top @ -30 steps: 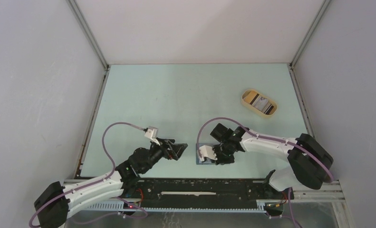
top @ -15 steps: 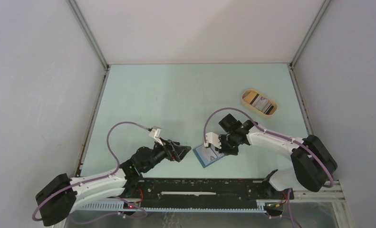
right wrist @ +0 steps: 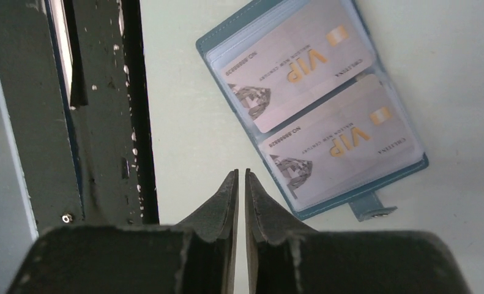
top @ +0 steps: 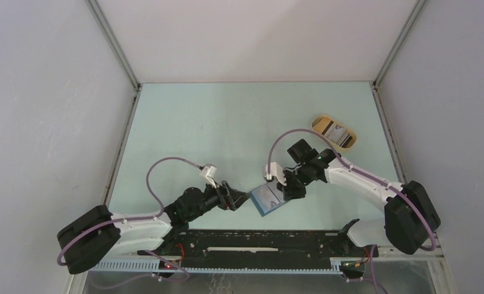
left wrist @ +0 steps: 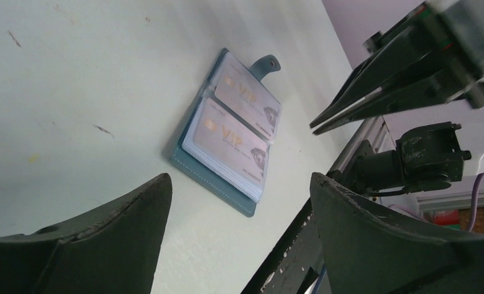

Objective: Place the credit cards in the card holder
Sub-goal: Insert the credit card into the card holder.

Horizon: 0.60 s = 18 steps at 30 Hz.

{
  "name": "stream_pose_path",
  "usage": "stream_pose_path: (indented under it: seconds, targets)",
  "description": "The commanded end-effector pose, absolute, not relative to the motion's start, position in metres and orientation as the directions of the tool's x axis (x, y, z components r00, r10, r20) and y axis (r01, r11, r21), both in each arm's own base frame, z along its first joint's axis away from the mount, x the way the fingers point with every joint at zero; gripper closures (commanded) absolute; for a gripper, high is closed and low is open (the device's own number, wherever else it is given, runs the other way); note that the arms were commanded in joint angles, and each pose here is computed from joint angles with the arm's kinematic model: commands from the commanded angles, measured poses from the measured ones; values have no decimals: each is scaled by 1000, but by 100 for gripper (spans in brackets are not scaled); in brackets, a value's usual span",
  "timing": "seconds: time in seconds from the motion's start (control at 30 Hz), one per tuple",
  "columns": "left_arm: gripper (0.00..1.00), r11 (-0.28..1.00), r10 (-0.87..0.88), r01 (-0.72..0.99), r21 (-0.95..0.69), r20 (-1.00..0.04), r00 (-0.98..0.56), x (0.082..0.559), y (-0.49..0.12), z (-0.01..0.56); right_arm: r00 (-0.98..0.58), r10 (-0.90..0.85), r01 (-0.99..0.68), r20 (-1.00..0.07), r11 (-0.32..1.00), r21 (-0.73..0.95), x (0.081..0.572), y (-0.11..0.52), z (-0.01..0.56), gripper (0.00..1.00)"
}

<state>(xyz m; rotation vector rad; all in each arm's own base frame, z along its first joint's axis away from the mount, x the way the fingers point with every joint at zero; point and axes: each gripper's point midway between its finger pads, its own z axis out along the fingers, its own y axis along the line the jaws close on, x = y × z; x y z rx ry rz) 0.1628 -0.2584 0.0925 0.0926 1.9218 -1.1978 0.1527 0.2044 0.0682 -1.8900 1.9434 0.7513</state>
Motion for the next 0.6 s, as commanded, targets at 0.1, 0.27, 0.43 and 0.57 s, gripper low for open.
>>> stream_pose_path:
  seconds: [0.1, 0.27, 0.43, 0.57]
  targets:
    - [16, 468, -396, 460, -754, -645, -653, 175, -285, 120, -238, -707, -969, -666, 130, 208, 182, 229, 97, 82]
    - [23, 461, -374, 441, -770, -619, -691, 177, -297, 116, -414, -650, -905, -637, 219, 365, 192, 238, 96, 84]
    - [32, 449, -368, 413, -793, -585, -723, 175, -304, 108, -512, -664, -834, -545, 234, 499, 180, 247, 78, 86]
    - [33, 443, -360, 388, -808, -557, -748, 171, -308, 101, -569, -676, -780, -469, 263, 567, 175, 254, 67, 82]
